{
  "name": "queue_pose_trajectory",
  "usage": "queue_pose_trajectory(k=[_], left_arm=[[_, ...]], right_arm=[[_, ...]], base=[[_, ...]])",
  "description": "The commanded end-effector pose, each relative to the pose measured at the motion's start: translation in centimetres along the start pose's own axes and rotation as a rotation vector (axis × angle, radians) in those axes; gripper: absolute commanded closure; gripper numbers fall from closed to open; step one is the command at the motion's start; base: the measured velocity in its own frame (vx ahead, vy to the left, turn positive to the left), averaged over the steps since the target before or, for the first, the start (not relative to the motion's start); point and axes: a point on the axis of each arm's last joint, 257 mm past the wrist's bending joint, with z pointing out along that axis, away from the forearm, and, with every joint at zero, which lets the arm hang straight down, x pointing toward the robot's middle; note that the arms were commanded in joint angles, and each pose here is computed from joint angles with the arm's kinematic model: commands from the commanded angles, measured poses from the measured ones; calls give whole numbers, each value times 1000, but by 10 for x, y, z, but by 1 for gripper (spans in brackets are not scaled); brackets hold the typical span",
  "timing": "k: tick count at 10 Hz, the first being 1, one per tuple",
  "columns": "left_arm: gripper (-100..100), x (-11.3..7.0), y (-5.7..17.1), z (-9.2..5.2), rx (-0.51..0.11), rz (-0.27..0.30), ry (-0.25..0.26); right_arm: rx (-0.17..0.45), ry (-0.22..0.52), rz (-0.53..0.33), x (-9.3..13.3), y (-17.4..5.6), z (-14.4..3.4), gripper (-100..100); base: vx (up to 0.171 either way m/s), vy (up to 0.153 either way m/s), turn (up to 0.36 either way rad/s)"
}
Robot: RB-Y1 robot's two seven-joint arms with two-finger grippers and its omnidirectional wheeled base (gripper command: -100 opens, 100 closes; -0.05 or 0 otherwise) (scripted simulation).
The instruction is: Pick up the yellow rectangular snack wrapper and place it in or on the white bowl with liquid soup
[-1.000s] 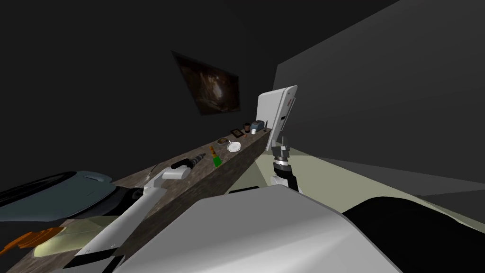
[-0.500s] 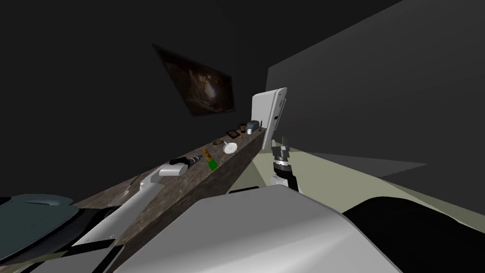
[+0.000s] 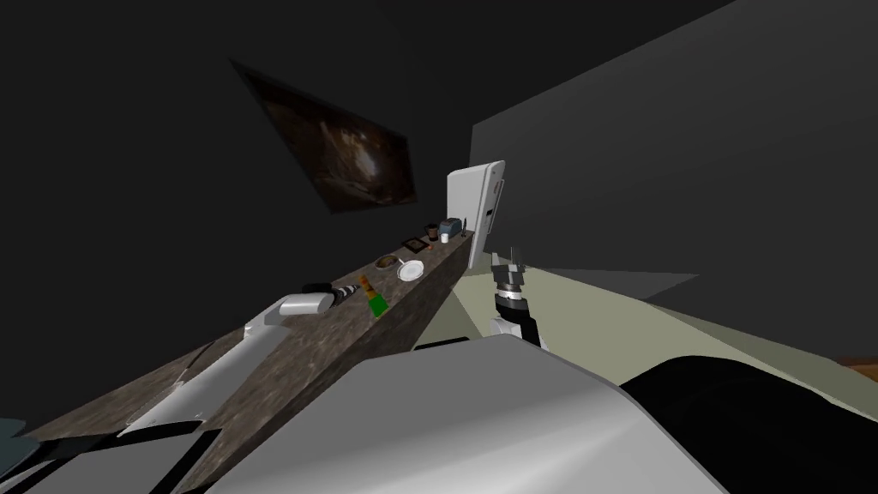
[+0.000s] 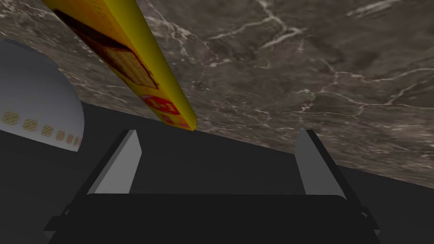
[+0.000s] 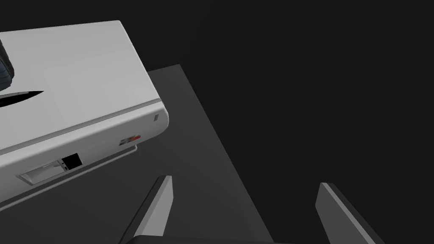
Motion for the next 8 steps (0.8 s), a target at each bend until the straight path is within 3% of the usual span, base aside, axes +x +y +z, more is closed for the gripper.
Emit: queue_pose_trajectory(k=[1,8], left_arm=[[-100,-1,18,1,-53,-15,37],[-100,8,67,-5,-211,-89,177]], right_arm=[[0,0,0,0,0,0,0],[0,0,0,0,0,0,0]], base=[[15,27,-223],[10,35,-195]])
